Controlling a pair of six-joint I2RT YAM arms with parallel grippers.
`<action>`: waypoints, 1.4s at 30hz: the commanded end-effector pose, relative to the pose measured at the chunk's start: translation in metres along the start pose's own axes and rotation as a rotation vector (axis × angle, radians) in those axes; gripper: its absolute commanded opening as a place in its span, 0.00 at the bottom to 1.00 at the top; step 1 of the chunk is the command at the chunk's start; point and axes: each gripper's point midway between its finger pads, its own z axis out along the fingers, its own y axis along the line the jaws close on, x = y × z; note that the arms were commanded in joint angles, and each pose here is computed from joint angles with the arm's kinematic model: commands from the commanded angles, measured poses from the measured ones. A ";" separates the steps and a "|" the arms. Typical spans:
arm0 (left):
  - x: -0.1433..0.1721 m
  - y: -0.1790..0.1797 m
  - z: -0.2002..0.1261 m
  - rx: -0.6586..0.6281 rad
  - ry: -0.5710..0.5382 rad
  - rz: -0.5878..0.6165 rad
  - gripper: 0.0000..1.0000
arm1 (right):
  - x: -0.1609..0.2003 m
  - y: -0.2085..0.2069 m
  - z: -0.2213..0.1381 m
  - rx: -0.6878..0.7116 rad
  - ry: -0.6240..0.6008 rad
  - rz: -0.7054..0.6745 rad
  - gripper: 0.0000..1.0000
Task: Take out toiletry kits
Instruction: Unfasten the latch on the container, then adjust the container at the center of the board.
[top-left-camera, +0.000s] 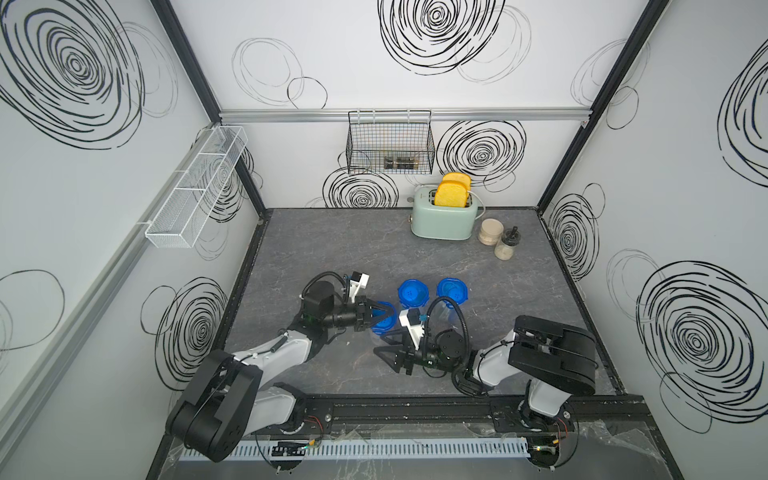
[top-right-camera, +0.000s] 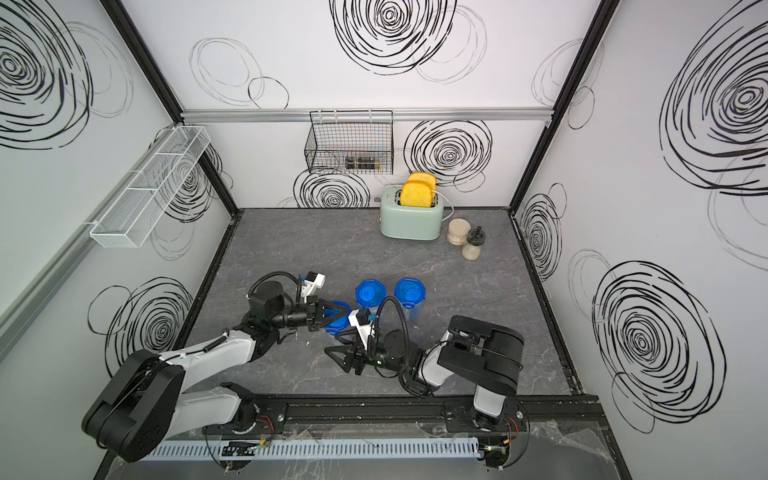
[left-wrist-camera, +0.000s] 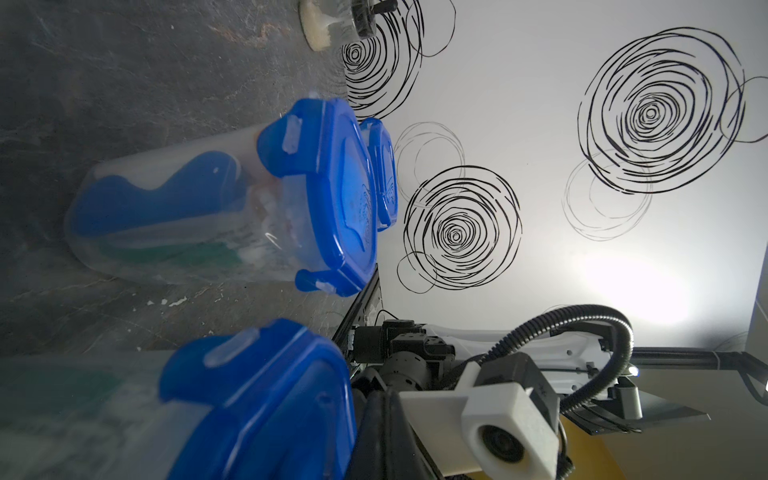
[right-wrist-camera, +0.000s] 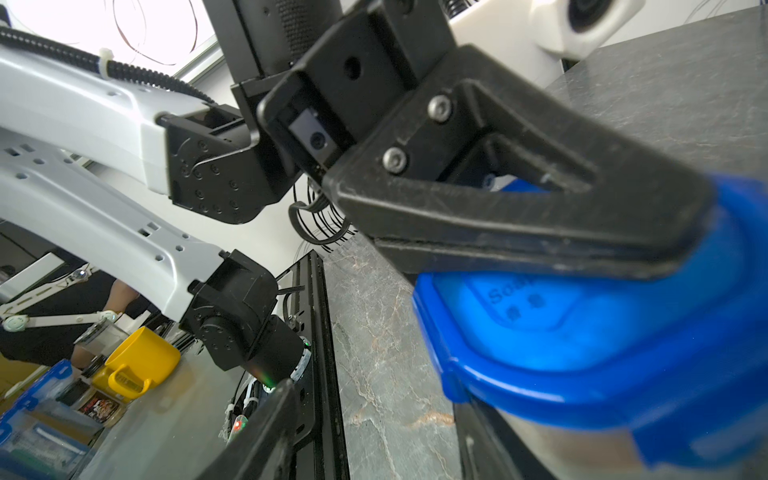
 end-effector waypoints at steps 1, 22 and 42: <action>0.031 0.091 -0.007 -0.256 0.003 -0.259 0.00 | -0.046 0.058 -0.003 -0.244 -0.167 -0.103 0.62; 0.026 0.078 -0.010 -0.268 0.014 -0.201 0.00 | -0.026 0.057 -0.010 -0.257 0.056 -0.097 0.72; -0.027 -0.088 -0.044 -0.184 -0.147 0.205 0.15 | -0.102 0.040 -0.060 -0.044 -0.031 -0.146 0.77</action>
